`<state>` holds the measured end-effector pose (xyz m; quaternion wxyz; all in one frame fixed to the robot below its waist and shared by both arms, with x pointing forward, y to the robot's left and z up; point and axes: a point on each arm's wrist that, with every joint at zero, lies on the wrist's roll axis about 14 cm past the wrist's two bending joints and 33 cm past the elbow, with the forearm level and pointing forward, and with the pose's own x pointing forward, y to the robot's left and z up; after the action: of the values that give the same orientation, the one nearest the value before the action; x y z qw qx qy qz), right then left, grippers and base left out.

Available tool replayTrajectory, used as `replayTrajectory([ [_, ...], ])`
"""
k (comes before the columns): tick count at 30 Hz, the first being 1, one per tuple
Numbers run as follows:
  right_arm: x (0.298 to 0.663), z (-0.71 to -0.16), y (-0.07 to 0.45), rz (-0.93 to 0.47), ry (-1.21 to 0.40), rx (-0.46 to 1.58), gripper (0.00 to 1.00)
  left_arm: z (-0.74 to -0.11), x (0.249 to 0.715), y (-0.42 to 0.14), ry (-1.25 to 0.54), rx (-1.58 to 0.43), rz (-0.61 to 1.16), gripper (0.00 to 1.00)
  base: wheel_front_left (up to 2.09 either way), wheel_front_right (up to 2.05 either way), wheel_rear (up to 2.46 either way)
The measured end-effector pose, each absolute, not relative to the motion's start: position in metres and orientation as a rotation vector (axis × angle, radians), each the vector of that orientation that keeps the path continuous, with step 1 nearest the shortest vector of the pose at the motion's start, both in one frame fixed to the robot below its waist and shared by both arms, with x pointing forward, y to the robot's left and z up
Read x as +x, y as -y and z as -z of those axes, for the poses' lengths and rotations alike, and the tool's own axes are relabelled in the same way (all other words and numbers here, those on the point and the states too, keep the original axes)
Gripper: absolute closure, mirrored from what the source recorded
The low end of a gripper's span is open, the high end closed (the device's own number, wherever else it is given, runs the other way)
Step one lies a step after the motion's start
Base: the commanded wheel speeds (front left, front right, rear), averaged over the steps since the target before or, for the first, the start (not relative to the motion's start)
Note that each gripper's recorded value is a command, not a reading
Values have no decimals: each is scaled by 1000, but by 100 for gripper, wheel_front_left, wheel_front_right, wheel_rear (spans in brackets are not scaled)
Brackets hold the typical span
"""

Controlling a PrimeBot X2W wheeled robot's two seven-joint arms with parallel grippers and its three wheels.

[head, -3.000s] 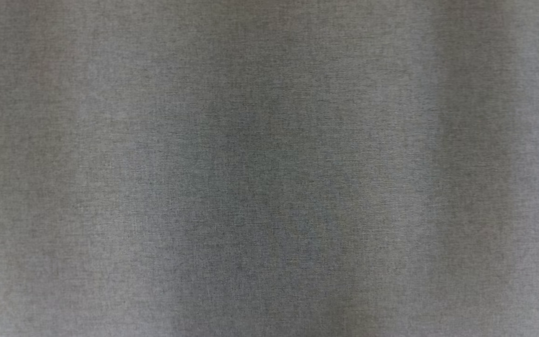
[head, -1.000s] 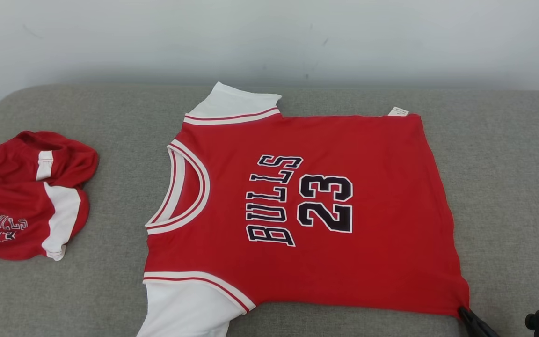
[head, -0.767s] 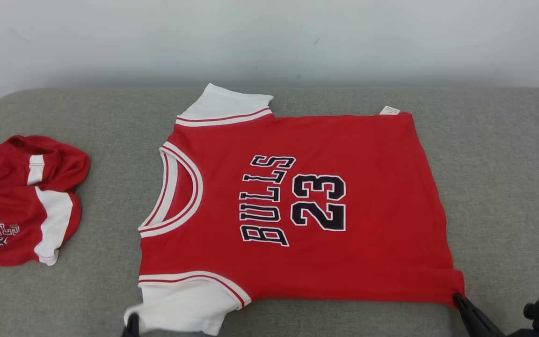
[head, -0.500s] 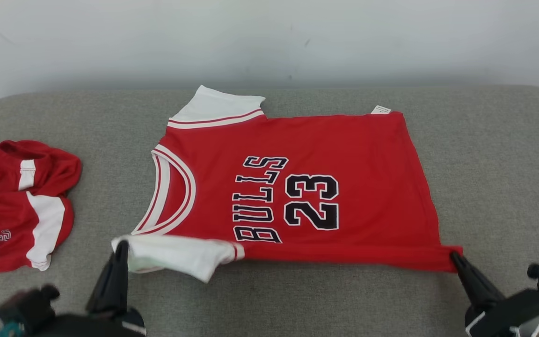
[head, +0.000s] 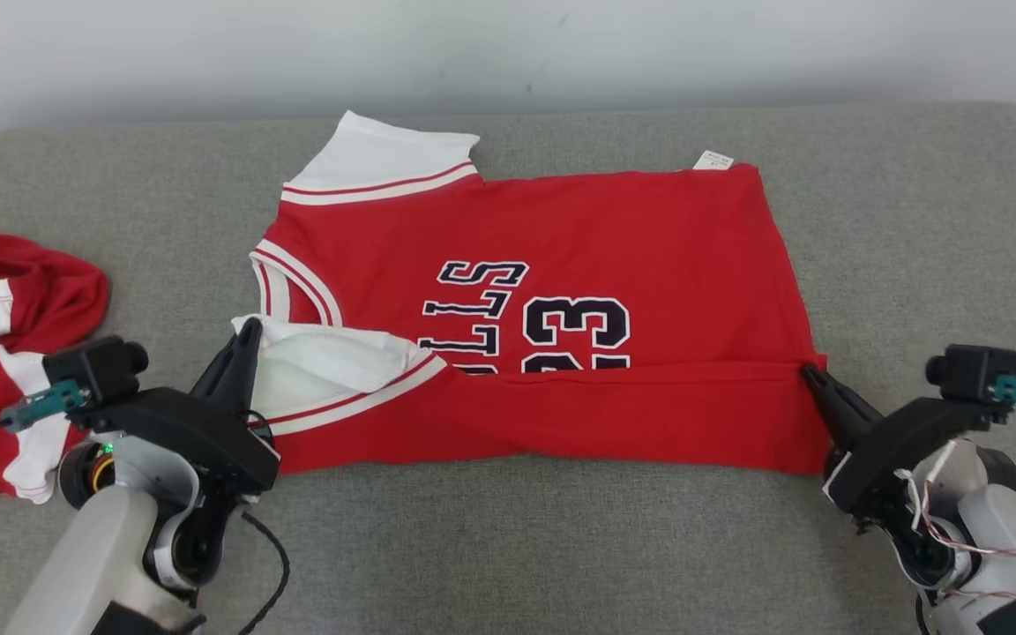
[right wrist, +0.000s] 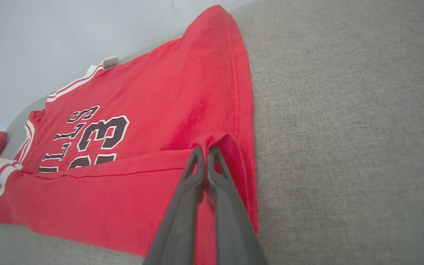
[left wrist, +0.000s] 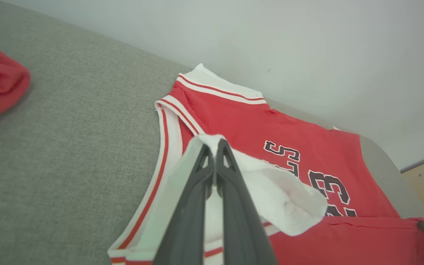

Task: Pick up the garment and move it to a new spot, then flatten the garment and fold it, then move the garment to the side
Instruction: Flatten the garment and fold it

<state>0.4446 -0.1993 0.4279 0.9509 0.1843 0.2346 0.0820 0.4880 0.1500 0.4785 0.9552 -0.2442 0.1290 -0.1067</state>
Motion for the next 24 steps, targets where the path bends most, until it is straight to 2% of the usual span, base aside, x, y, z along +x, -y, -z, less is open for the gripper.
replayTrajectory([
  [3, 450, -420, 200, -154, -491, 350, 100, -467, 496, -148, -284, -492, 208, 100, 0, 0, 0],
  [4, 451, -419, 200, -150, -492, 348, 70, -464, 498, -148, -290, -491, 202, 100, 0, 0, 0],
  [5, 452, -418, 200, -147, -487, 344, 51, -462, 499, -149, -291, -476, 202, 93, 0, 0, 0],
  [6, 453, -419, 200, -146, -478, 344, 51, -461, 500, -149, -281, -449, 206, 93, 0, 0, 0],
  [7, 454, -420, 199, -145, -468, 347, 0, -463, 501, -149, -266, -433, 207, 31, 0, 0, 0],
  [8, 454, -421, 198, -142, -458, 350, 0, -465, 501, -150, -250, -438, 201, 0, 0, 0, 0],
  [13, 451, -428, 205, -123, -407, 349, 0, -471, 496, -154, -189, -418, 191, 0, 0, 0, 0],
  [17, 434, -426, 208, -121, -386, 332, 0, -475, 482, -157, -150, -382, 197, 0, 0, 0, 0],
  [24, 415, -416, 205, -138, -384, 303, 0, -457, 448, -165, -177, -339, 195, 0, 0, 0, 0],
])
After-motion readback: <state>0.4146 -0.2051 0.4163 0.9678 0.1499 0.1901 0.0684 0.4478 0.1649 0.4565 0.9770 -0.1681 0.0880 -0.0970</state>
